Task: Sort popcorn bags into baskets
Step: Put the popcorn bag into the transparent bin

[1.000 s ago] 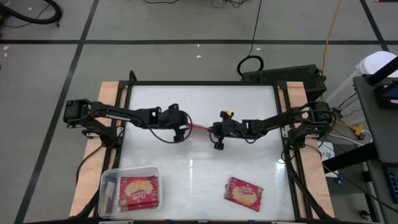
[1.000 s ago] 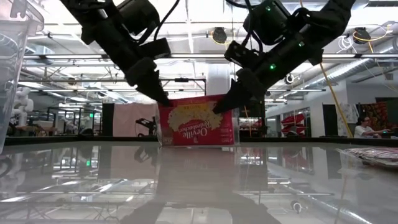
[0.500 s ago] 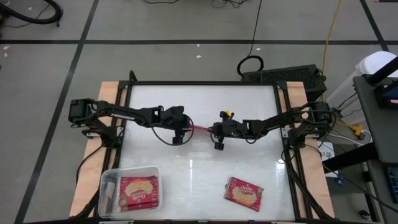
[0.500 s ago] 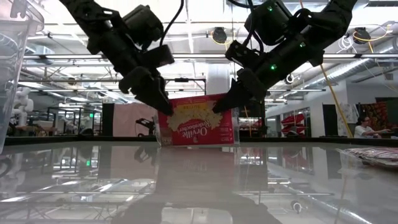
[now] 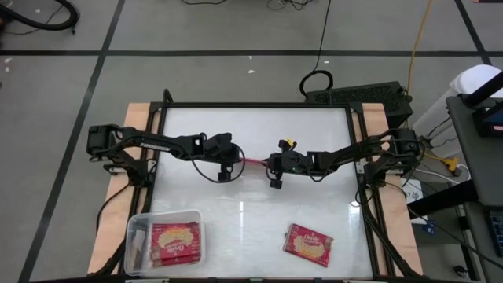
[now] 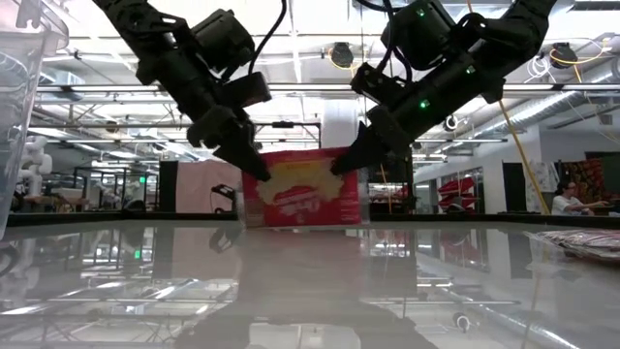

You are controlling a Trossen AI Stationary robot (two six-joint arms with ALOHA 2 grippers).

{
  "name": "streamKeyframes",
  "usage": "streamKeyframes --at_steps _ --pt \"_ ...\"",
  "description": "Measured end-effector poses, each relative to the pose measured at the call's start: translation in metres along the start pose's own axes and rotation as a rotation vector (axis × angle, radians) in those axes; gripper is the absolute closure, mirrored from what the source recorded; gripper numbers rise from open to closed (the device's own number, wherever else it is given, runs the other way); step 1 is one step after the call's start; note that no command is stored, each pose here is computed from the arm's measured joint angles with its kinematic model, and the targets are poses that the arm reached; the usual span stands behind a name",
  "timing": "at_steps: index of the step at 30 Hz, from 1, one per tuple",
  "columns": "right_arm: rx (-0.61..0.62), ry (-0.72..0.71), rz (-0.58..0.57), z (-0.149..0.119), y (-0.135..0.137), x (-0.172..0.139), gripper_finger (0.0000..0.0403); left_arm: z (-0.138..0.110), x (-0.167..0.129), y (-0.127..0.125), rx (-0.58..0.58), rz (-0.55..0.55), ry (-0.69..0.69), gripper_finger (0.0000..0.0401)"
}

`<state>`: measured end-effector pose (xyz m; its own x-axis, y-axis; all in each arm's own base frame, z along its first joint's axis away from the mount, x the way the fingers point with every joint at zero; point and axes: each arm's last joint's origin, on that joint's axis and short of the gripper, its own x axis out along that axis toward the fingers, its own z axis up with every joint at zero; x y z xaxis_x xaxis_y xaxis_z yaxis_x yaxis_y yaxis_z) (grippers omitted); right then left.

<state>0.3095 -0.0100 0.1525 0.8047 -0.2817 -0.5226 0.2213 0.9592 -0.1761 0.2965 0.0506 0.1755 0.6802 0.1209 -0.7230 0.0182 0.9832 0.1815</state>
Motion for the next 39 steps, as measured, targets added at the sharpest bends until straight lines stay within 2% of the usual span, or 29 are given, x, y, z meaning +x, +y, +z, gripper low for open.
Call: streamKeyframes --at_steps 5,10,14,19,27,31,34,39 --pt "0.010 -0.042 -0.020 0.009 0.001 -0.010 0.0304 0.001 -0.025 -0.005 -0.053 -0.016 0.031 0.0362" --pt "0.008 -0.073 -0.056 0.020 0.001 -0.027 0.0253 0.002 -0.067 -0.016 -0.122 -0.073 0.034 0.0379" --pt "0.011 -0.079 -0.045 0.019 0.003 -0.037 0.0231 -0.001 -0.107 -0.030 -0.211 -0.130 0.025 0.0379" --pt "0.051 -0.100 -0.003 0.005 0.012 -0.044 0.0225 -0.010 -0.161 -0.051 -0.351 -0.228 -0.035 0.0373" --pt "0.034 -0.181 0.092 -0.020 0.034 -0.062 0.0228 -0.029 -0.228 -0.071 -0.550 -0.492 -0.154 0.0376" --pt "0.027 -0.205 0.143 -0.028 0.045 -0.070 0.0229 -0.039 -0.244 -0.079 -0.601 -0.610 -0.115 0.0373" --pt "0.010 -0.211 0.171 -0.030 0.054 -0.075 0.0229 -0.046 -0.249 -0.087 -0.640 -0.672 -0.033 0.0373" --pt "-0.014 -0.215 0.144 -0.032 0.065 -0.082 0.0229 -0.049 -0.251 -0.105 -0.701 -0.735 0.114 0.0372"
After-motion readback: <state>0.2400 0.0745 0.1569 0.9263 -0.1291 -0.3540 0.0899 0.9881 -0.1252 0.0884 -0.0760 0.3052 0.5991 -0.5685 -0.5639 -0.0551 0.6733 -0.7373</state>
